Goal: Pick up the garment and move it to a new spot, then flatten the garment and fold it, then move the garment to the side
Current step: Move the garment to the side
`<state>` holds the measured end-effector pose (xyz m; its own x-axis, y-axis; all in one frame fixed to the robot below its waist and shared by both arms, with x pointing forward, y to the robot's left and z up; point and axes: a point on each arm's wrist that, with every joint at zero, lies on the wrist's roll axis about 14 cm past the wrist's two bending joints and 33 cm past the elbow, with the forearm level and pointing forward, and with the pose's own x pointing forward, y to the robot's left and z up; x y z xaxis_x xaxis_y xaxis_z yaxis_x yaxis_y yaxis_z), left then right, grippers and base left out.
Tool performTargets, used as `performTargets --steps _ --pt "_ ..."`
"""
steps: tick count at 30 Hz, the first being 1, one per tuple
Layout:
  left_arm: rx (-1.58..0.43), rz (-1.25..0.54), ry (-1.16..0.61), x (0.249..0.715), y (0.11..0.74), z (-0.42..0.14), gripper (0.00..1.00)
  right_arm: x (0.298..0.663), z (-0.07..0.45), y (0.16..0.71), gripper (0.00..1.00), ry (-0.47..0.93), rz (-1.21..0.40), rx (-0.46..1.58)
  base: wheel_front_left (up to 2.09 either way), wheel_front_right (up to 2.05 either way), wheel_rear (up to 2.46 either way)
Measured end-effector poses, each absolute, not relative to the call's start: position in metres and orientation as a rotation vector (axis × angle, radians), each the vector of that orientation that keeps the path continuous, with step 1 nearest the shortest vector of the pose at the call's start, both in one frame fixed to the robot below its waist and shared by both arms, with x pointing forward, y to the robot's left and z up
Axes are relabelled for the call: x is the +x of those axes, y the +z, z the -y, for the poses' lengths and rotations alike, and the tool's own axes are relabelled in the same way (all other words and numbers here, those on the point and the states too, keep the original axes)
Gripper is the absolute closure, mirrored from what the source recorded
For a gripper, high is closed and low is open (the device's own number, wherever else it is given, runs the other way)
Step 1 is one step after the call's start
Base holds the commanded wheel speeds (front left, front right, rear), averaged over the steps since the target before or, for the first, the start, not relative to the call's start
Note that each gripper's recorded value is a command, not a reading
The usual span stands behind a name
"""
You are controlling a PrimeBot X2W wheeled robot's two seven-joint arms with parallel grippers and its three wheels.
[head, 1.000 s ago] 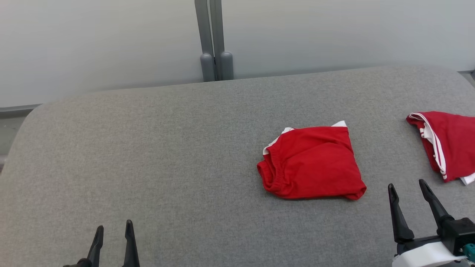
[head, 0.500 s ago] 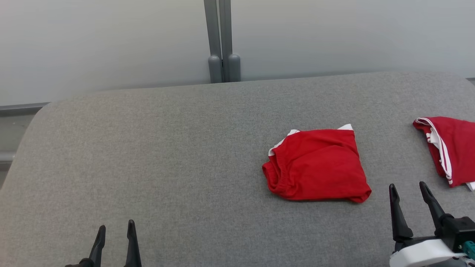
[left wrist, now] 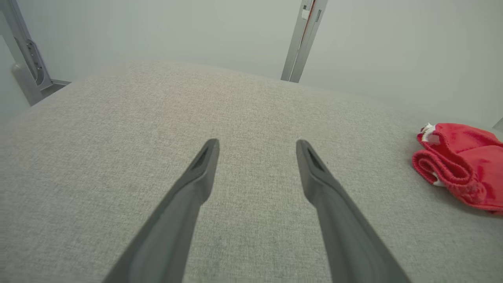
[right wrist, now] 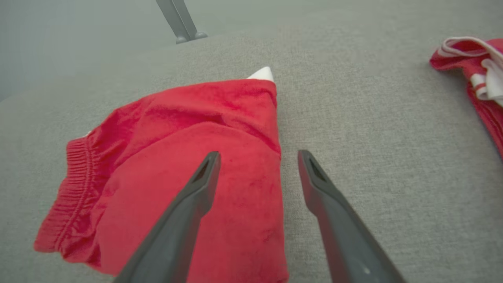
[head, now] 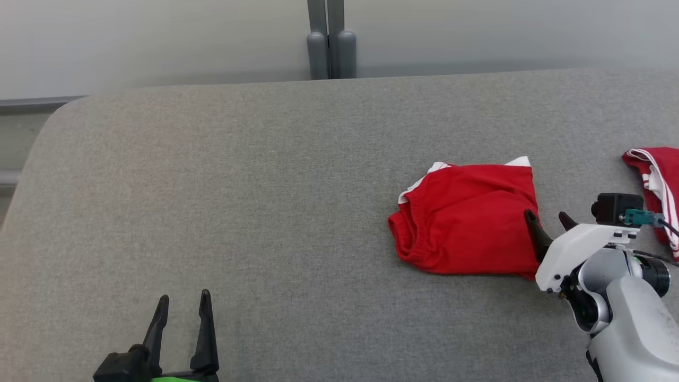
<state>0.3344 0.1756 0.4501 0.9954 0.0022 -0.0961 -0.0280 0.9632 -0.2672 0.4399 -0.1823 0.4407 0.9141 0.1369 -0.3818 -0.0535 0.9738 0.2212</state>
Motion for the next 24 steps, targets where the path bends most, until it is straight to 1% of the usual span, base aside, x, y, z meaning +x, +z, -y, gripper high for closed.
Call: performTargets --steps 4,8,9,13,16,19,24 --pt "-0.270 -0.111 0.049 0.332 0.445 -0.184 0.00 0.448 0.173 0.414 0.00 0.098 -0.525 0.242 0.00 0.00 0.00" --pt "-0.265 -0.122 0.082 0.333 0.441 -0.194 0.00 0.454 0.158 0.391 0.00 0.102 -0.621 0.318 0.00 0.00 0.00" --pt "-0.259 -0.116 0.091 0.339 0.442 -0.197 0.00 0.462 0.157 0.392 1.00 0.097 -0.610 0.350 0.00 0.00 0.00" --pt "-0.257 -0.119 0.071 0.346 0.441 -0.193 0.00 0.466 0.169 0.400 1.00 0.089 -0.577 0.353 0.00 0.00 0.00" --pt "-0.254 -0.117 0.042 0.354 0.441 -0.185 0.00 0.473 0.193 0.421 1.00 0.070 -0.514 0.320 0.00 0.00 0.00" --pt "-0.249 -0.114 -0.022 0.369 0.441 -0.169 0.00 0.480 0.240 0.452 1.00 0.022 -0.459 0.232 0.00 0.00 0.00" --pt "-0.229 -0.104 -0.123 0.398 0.440 -0.142 0.00 0.481 0.321 0.477 1.00 -0.113 -0.478 0.110 0.00 0.00 0.00"
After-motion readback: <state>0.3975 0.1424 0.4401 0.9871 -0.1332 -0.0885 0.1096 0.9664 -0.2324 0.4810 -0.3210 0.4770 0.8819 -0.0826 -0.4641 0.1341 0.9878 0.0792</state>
